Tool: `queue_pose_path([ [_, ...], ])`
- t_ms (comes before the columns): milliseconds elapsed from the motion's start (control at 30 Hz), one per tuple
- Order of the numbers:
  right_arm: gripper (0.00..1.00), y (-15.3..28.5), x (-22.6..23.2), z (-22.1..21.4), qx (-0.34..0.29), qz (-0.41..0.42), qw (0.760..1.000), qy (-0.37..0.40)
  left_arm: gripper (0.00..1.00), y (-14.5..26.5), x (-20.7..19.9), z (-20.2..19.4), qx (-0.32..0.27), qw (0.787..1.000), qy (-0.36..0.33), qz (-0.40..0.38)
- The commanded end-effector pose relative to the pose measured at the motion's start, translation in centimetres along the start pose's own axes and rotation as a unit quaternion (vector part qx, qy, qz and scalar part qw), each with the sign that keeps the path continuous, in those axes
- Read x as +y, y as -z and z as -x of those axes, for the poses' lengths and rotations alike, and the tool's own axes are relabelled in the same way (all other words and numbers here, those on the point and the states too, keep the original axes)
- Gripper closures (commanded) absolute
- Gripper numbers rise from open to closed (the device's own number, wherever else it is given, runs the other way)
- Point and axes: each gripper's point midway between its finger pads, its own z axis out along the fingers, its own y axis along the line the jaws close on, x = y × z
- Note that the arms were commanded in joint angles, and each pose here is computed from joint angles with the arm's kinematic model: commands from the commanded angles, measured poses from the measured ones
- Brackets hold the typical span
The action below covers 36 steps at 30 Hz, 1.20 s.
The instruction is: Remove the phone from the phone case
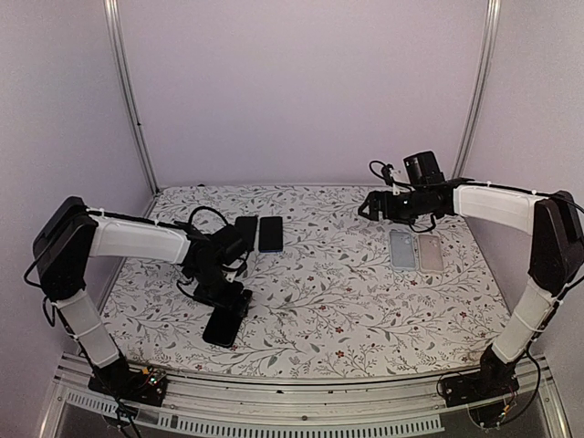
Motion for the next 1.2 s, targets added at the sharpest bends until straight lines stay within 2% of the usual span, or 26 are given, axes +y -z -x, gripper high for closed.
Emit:
queue_pose_path([
  [0,0.02,-0.1,0.7,0.6,-0.007,-0.002,1.000,0.004,0.08,-0.9,0.4,-0.5,0.017,0.999,-0.013,0.047],
  [233,0.02,-0.4,1.8,-0.2,-0.003,0.014,1.000,0.003,0.12,-2.0,0.0,-0.6,0.028,0.997,-0.028,0.072],
  [467,0.03,-0.5,3.2,-1.5,0.004,0.037,0.999,-0.005,0.41,-2.0,-1.0,1.0,0.011,0.998,-0.023,0.060],
  [700,0.03,-0.6,4.4,-2.2,0.007,0.049,0.999,-0.003,0.54,-0.5,-2.4,4.6,-0.035,0.998,-0.004,0.046],
  [867,0.03,-0.6,4.8,-2.6,0.009,0.048,0.999,-0.001,0.59,1.1,-4.3,8.2,-0.079,0.997,0.008,0.021],
  [1167,0.03,-0.5,6.2,-4.5,0.014,0.066,0.998,-0.004,0.60,3.9,-7.4,14.4,-0.147,0.988,0.027,-0.029],
])
